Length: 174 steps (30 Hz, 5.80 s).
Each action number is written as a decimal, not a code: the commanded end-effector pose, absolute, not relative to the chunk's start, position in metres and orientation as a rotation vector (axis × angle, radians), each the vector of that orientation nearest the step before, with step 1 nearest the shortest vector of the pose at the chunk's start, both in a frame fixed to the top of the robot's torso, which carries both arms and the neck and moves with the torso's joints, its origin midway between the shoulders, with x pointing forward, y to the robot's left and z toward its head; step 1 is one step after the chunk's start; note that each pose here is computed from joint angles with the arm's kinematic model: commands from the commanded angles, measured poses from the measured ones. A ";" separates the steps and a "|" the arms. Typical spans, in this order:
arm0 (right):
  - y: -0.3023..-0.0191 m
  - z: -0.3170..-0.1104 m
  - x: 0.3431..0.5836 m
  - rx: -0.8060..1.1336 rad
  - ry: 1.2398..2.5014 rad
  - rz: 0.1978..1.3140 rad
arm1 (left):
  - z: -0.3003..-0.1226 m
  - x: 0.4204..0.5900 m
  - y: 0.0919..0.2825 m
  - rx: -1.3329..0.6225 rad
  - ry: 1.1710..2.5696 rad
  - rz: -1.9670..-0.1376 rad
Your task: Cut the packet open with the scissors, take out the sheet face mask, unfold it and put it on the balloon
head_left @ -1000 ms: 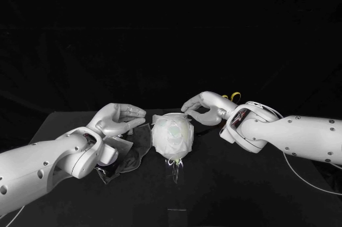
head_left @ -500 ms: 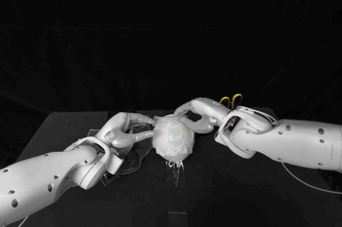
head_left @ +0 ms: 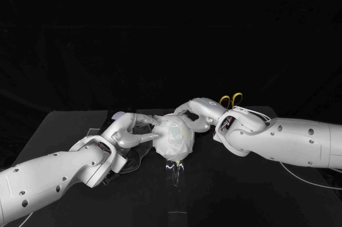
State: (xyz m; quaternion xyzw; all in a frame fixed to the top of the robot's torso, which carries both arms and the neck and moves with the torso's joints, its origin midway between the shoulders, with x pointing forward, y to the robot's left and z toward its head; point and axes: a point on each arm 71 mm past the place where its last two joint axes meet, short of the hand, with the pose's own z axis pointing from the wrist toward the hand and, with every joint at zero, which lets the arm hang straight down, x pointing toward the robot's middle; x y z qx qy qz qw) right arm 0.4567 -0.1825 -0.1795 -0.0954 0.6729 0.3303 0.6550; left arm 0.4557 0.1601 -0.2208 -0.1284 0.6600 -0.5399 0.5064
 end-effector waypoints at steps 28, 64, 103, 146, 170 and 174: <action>-0.174 -0.199 0.470 -0.267 1.721 0.622 | -0.224 0.455 0.148 -0.256 1.647 -1.245; -0.163 -0.208 0.500 -0.249 1.847 0.509 | -0.225 0.453 0.143 -0.267 1.686 -1.255; -0.231 -0.148 0.471 0.270 1.509 0.882 | -0.197 0.458 0.178 -0.243 1.598 -1.325; -0.197 -0.204 0.418 0.287 1.661 0.902 | -0.181 0.574 0.105 -0.476 2.047 -1.059; -0.196 -0.213 0.418 0.269 1.737 0.848 | -0.177 0.576 0.096 -0.420 2.053 -1.032; -0.196 -0.214 0.419 0.270 1.740 0.842 | -0.178 0.576 0.095 -0.414 2.060 -1.031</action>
